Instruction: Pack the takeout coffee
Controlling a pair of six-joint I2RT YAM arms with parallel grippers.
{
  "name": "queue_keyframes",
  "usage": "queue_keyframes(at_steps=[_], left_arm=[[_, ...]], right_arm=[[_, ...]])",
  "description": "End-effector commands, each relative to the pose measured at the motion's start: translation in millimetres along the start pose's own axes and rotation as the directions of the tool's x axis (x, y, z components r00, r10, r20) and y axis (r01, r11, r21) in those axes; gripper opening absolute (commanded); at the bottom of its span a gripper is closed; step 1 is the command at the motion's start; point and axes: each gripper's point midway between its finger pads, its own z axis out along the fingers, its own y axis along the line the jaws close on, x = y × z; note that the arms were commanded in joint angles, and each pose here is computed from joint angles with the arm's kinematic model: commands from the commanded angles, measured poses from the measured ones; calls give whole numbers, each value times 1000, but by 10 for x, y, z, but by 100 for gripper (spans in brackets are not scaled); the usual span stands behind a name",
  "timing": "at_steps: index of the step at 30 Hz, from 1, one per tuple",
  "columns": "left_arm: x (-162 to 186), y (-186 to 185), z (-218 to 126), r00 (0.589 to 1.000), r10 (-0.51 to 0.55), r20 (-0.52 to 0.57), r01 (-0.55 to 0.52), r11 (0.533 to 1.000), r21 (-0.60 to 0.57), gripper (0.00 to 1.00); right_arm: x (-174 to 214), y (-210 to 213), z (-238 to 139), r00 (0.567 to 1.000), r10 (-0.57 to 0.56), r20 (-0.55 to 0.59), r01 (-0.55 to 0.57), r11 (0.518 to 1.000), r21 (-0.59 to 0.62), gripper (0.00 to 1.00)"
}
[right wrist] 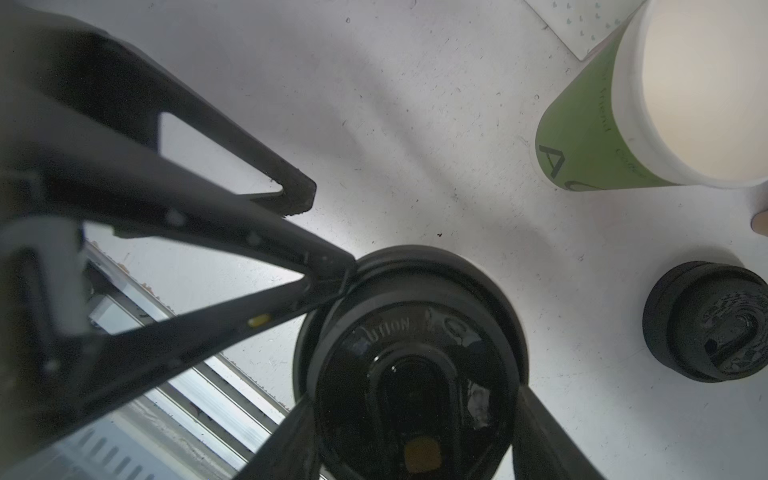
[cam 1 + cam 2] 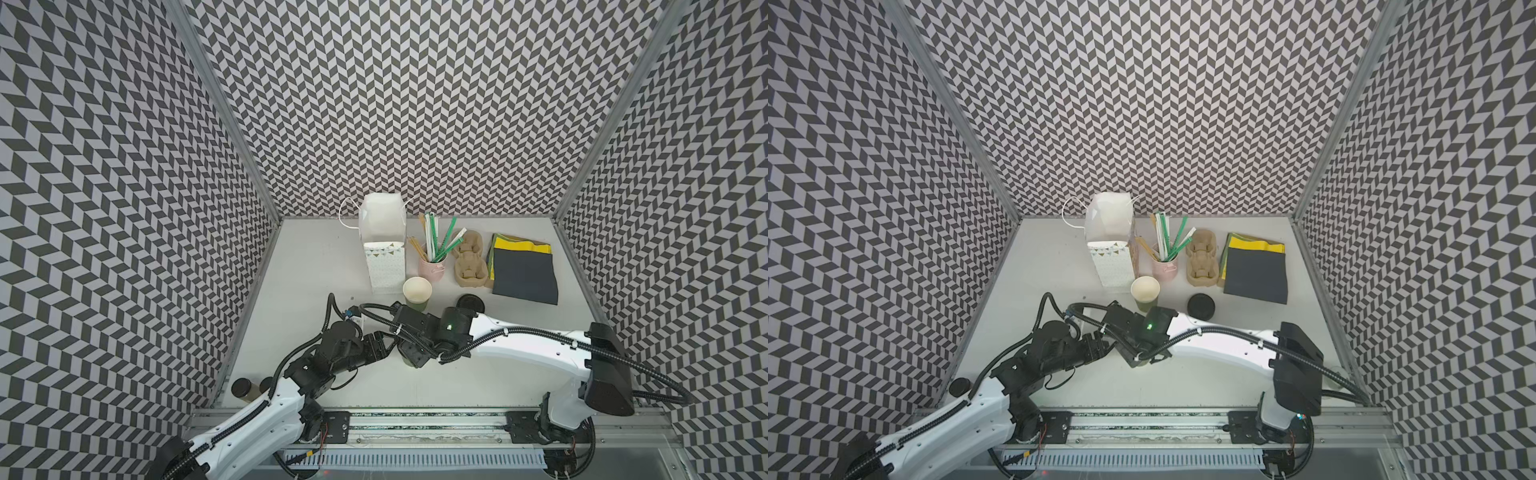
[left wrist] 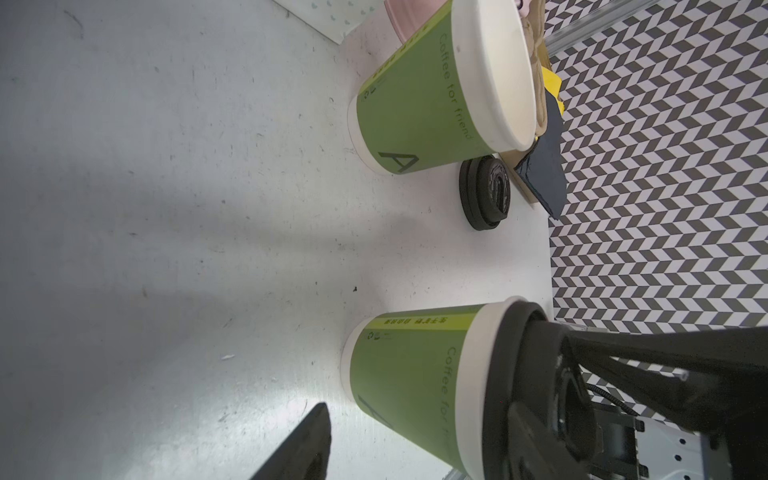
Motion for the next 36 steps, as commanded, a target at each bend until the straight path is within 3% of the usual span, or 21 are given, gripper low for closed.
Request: queue_keyframes(at_steps=[1, 29, 36], left_arm=[[-44, -32, -50, 1000, 6, 14, -6, 1000, -10, 69], [-120, -74, -129, 998, 38, 49, -37, 999, -23, 71], [-114, -62, -132, 998, 38, 49, -37, 999, -24, 71]], right_arm=[[86, -64, -24, 999, -3, -34, 4, 999, 35, 43], [-183, -98, -216, 998, 36, 52, -35, 999, -19, 43], [-90, -66, -135, 999, 39, 22, -38, 999, -39, 43]])
